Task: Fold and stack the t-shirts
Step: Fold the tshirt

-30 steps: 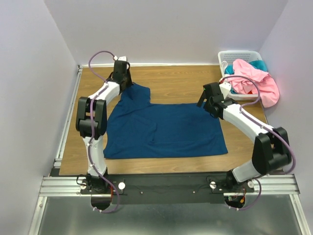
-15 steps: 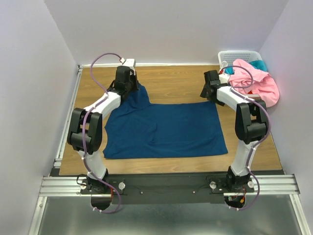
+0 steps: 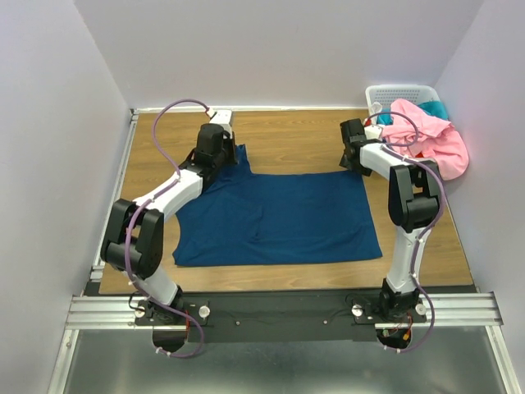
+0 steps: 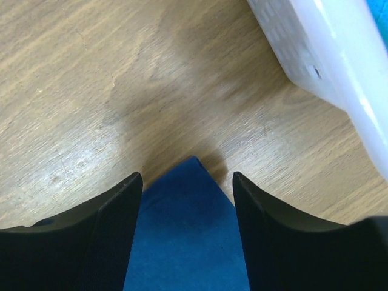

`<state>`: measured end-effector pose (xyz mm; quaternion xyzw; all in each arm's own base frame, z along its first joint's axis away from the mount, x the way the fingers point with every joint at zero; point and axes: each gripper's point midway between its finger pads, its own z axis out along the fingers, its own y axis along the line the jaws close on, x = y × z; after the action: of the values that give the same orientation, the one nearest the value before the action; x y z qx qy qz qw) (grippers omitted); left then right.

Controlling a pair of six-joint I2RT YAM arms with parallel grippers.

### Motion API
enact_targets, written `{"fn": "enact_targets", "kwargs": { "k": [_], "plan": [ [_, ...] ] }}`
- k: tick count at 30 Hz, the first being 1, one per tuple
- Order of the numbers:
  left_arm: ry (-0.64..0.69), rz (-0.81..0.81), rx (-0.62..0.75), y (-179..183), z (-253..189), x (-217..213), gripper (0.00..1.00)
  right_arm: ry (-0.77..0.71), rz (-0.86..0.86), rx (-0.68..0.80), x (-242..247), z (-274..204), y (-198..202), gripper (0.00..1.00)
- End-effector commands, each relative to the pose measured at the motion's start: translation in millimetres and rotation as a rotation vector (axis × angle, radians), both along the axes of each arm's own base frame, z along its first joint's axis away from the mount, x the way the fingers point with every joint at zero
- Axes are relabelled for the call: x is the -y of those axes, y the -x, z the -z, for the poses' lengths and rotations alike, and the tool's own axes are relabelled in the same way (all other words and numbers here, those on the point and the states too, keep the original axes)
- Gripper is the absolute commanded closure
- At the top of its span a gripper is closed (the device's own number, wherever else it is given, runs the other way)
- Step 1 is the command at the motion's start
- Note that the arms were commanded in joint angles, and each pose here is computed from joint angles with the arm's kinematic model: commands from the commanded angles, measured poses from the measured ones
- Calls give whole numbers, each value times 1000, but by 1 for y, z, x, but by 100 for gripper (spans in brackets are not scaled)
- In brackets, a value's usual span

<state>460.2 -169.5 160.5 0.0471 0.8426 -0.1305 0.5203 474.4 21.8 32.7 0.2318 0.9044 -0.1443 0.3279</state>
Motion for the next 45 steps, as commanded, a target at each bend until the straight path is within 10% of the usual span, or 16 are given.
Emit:
{"fn": "enact_targets", "kwargs": {
  "k": [1, 22, 45],
  "plan": [
    [16, -36, 41, 14, -13, 0, 100, 38, 32, -14, 10, 12, 3, 35],
    [83, -104, 7, 70, 0, -14, 100, 67, 64, -12, 19, 7, 23, 99],
    [220, -380, 63, 116, -26, -67, 100, -76, -43, 112, 0, -60, 66, 99]
  ]
}}
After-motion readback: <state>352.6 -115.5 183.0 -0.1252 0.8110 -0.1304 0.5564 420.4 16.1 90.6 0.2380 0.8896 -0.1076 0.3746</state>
